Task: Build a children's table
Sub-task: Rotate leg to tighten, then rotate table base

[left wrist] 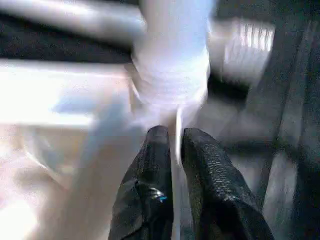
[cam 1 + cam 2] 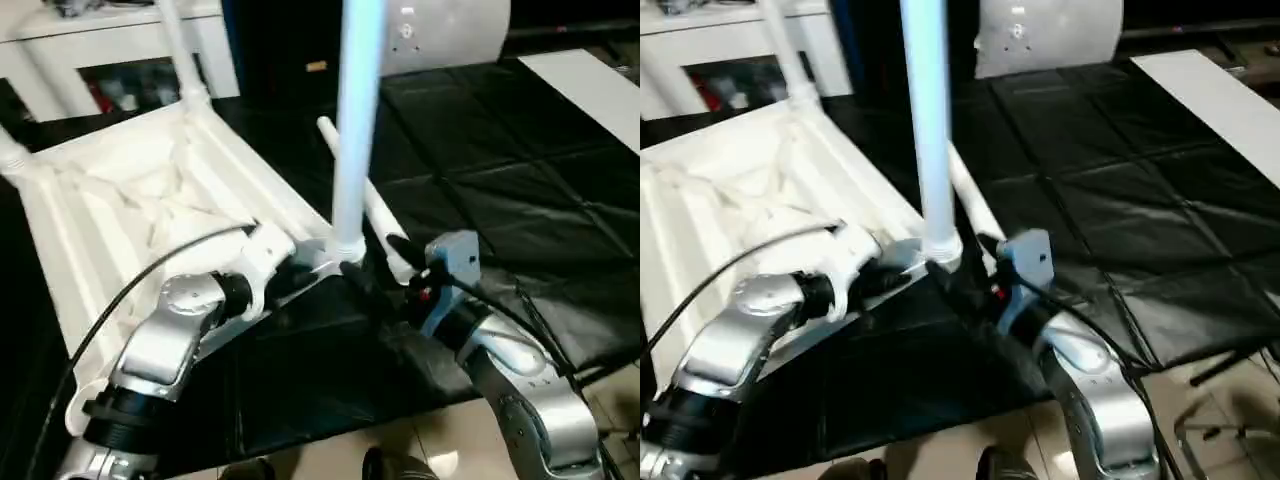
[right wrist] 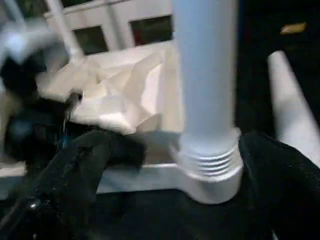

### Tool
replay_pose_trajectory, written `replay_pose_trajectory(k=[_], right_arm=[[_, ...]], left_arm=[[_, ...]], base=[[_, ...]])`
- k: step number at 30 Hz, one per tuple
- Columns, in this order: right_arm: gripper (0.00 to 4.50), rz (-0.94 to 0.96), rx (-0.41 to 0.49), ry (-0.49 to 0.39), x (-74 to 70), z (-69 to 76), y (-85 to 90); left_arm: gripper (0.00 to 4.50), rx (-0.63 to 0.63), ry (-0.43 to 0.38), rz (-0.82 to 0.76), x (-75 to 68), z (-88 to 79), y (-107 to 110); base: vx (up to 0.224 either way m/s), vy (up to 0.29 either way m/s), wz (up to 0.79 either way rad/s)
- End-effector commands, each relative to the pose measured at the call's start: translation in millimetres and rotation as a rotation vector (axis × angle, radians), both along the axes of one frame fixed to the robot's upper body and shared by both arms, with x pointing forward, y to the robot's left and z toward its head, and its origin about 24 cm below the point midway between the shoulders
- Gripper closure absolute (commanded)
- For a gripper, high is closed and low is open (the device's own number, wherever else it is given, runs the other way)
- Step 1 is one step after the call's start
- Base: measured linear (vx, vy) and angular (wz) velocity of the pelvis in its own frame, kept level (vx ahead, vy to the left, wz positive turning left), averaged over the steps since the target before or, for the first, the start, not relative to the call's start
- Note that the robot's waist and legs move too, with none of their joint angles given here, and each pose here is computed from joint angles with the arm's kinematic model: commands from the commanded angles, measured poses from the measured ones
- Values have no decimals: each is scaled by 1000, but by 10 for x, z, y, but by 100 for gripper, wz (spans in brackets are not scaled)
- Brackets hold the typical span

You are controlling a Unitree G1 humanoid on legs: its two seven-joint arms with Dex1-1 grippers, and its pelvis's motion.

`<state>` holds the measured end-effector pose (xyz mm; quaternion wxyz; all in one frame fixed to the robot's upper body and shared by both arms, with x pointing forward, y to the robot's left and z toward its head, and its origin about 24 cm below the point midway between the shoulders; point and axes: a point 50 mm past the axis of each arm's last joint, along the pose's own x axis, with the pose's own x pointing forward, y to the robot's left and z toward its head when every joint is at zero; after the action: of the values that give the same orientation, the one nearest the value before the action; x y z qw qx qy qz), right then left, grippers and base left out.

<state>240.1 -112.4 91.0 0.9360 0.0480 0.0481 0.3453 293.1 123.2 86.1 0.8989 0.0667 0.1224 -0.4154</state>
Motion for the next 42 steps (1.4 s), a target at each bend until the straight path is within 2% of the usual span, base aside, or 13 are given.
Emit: replay_pose_trajectory(k=[1,2,4,7,10,11,12,21,28,34,38,41,42], right_arm=[[0,47,9,0,-52,49,48],[0,47,9,0,-52,49,48],[0,72,-46,41,-67,-38,96],[0,93,-89,80,-62,-117,139],[0,98,-137,131,27,-239,245],[0,98,-140,136,35,-248,256],[0,100,-156,177,86,-313,333],[0,76,-225,234,256,-453,508],[0,63,-227,240,322,-485,557],[0,64,-232,242,345,-518,592],[0,63,-227,230,417,-525,632],[0,57,-224,224,459,-524,642],[0,53,-221,224,496,-525,653]], left_arm=[[357,-56,-23,45,8,95,59],[352,-56,-23,45,8,95,59],[352,-108,-18,154,59,197,244],[352,-54,-43,241,84,259,436],[368,160,-78,392,71,308,820],[368,181,-80,402,67,311,851],[382,310,-92,468,31,329,1052],[444,523,-51,629,-177,311,1512],[444,602,-36,687,-257,281,1606],[444,644,52,655,-330,156,1604],[444,689,158,611,-430,15,1588],[444,676,182,587,-457,-12,1562],[444,623,212,545,-473,-37,1484]], base=[[0,0,0],[0,0,0],[0,0,0],[0,0,0],[0,0,0],[0,0,0],[0,0,0],[0,0,0],[0,0,0],[0,0,0],[0,0,0],[0,0,0],[0,0,0]])
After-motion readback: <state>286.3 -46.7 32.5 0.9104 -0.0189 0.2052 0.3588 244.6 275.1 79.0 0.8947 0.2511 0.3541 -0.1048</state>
